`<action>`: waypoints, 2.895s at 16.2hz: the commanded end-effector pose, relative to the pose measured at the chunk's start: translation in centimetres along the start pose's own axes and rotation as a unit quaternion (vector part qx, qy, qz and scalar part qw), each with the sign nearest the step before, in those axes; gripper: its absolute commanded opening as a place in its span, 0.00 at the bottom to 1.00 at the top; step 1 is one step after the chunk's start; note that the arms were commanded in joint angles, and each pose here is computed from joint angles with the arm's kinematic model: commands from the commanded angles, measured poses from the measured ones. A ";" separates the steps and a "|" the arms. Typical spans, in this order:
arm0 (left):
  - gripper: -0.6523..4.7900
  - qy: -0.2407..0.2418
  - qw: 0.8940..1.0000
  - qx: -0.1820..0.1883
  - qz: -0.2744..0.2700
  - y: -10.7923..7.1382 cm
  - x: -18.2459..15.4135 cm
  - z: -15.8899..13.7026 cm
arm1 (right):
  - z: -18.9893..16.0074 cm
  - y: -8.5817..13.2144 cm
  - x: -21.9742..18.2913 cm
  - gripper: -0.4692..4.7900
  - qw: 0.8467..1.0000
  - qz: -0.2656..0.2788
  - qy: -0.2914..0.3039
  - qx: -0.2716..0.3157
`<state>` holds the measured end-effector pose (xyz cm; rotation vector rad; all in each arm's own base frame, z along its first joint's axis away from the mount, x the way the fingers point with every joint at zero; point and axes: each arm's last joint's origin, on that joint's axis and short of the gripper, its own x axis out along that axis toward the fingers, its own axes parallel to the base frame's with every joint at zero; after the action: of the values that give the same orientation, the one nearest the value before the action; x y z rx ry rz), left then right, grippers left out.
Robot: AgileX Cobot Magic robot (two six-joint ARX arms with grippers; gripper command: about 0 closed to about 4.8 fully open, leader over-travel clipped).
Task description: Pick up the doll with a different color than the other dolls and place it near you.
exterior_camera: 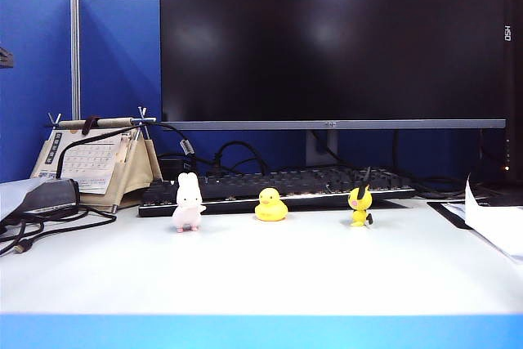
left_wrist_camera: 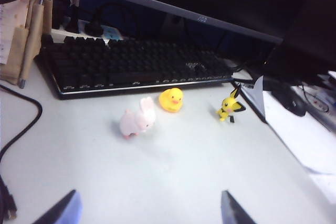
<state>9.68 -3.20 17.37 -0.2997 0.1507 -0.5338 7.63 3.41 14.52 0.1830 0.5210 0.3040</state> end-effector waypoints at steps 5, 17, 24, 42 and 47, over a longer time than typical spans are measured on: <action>0.76 -0.229 0.973 -0.020 -0.020 -1.4 -1.1 4.6 | -0.2 -0.1 0.1 0.37 1.000 -0.002 0.007 -0.002; 0.76 -0.257 0.947 -0.093 -0.166 -3.7 -2.8 8.3 | -0.2 -0.1 0.1 0.37 1.000 -0.002 0.007 -0.002; 0.76 -0.221 0.958 -0.116 -0.140 -3.2 -2.2 7.6 | -0.2 -0.1 0.1 0.37 1.000 -0.002 0.007 -0.002; 1.00 0.068 0.996 0.030 0.042 -1.1 19.2 -0.7 | -0.2 -0.1 0.1 0.37 1.000 -0.002 0.007 -0.002; 1.00 0.096 0.992 0.030 0.077 -0.8 20.9 -1.0 | -0.2 -0.1 0.1 0.37 1.000 -0.002 0.007 -0.002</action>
<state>26.61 -14.87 15.37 -0.1769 0.3292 -0.4259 7.63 3.41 14.51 0.1829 0.5214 0.3039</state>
